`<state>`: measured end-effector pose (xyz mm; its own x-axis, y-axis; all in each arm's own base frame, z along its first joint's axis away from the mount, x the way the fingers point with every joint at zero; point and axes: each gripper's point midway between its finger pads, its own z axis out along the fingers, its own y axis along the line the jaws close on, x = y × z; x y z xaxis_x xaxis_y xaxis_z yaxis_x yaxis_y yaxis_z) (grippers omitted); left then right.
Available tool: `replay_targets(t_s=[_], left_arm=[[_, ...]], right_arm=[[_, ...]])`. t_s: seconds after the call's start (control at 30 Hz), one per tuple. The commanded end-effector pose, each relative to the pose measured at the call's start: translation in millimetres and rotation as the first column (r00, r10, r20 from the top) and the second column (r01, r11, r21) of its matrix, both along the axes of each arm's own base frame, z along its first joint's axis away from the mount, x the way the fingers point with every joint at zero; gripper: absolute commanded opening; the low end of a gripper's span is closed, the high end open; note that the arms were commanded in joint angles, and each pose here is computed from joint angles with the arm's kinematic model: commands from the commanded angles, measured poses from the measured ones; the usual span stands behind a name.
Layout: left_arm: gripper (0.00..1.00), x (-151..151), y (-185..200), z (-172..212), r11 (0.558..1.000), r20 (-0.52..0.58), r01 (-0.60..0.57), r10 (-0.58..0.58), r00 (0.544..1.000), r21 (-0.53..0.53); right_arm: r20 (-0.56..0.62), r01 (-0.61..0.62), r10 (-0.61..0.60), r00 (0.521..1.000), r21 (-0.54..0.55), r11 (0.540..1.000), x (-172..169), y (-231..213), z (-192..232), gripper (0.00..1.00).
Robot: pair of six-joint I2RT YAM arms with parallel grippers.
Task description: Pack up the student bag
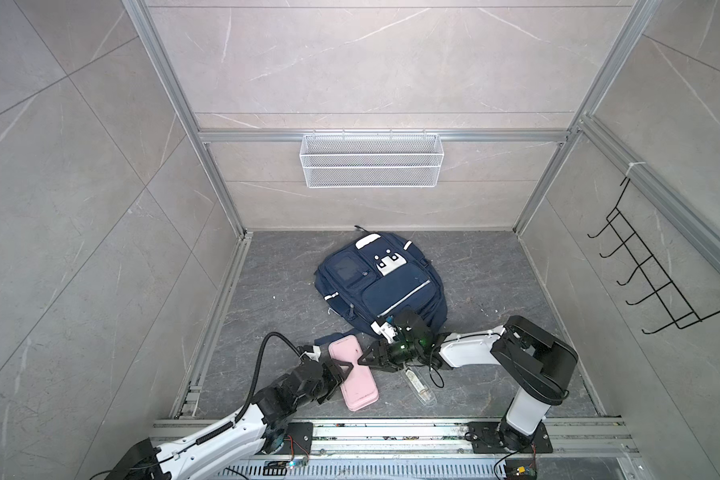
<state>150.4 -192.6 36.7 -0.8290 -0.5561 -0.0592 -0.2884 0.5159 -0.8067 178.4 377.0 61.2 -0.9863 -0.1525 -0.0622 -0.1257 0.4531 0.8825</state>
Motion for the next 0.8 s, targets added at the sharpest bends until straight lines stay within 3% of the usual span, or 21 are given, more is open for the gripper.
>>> replay_targets(t_s=[0.0, 0.3, 0.77], left_arm=[[0.58, -0.2, -15.0, 16.3, 0.996, 0.041, 0.057, -0.054, 0.998, -0.065], [0.57, 4.8, -21.7, 31.7, 0.99, 0.095, 0.065, -0.053, 0.994, -0.124], [0.33, 8.6, -17.4, 57.8, 0.977, 0.164, 0.049, -0.015, 0.986, -0.206]], right_arm=[[0.072, -0.118, 0.106, 0.992, 0.203, 0.972, -11.5, 24.3, 49.1, 0.55], [0.068, -0.109, 0.099, 0.993, 0.177, 0.978, -10.6, 23.2, 40.7, 0.54], [0.075, -0.057, 0.046, 0.996, 0.159, 0.986, -1.0, 8.3, 41.4, 0.57]])
